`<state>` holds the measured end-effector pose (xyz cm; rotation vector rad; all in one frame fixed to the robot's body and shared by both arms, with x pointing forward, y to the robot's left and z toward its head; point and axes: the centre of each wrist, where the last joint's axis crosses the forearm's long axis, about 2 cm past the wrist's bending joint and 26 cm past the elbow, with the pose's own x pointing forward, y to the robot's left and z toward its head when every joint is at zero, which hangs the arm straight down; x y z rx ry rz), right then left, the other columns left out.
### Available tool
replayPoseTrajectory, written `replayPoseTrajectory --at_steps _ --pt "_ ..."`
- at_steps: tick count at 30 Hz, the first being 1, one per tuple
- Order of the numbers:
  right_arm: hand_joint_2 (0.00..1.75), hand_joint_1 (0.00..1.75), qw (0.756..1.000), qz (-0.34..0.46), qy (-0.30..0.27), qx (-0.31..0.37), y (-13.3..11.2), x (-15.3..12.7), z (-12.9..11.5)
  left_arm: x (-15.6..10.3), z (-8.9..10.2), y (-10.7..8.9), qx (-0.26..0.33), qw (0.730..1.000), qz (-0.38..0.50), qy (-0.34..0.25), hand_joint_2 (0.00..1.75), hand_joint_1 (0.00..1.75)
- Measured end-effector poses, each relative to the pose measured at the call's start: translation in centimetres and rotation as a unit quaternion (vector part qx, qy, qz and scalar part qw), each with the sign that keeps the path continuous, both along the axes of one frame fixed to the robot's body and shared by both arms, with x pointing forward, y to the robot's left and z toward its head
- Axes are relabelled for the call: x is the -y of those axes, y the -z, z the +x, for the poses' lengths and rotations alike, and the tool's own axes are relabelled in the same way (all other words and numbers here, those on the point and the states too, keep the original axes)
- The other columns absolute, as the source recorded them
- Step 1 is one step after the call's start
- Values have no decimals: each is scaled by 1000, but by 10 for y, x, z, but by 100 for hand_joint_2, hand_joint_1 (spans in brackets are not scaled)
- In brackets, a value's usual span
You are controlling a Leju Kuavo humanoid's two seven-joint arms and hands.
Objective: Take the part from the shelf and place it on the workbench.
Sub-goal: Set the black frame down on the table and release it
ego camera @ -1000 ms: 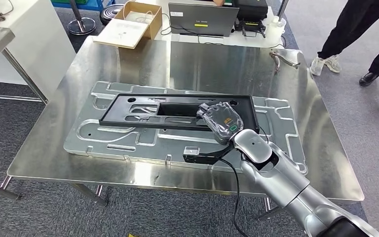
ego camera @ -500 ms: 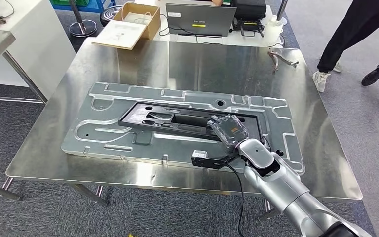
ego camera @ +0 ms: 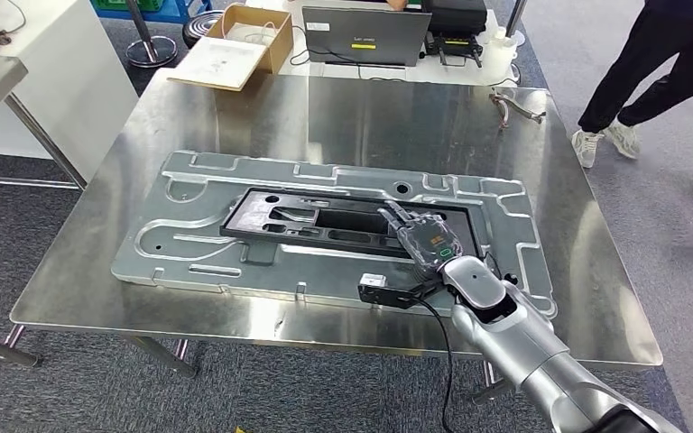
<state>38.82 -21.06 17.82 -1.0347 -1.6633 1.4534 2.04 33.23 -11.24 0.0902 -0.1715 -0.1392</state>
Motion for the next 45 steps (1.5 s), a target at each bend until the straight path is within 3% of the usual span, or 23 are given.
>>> replayPoseTrajectory --at_steps 8,20,27,35,45 --pt "0 0 1000 7 -13 10 -9 -11 1 -1 0 0 -3 1000 2 -7 0 0" --pt "0 0 987 42 -117 99 -80 -106 -14 -21 0 -2 -6 999 14 -45 0 0" --pt "0 0 976 46 -172 128 -109 -135 -31 -21 0 -2 -5 998 13 -53 0 0" --pt "0 0 969 53 -191 147 -122 -141 -37 -21 -2 -2 -7 999 13 -51 0 0" --pt "0 0 971 51 -181 145 -111 -122 -37 -18 0 -2 -4 999 13 -48 0 0"
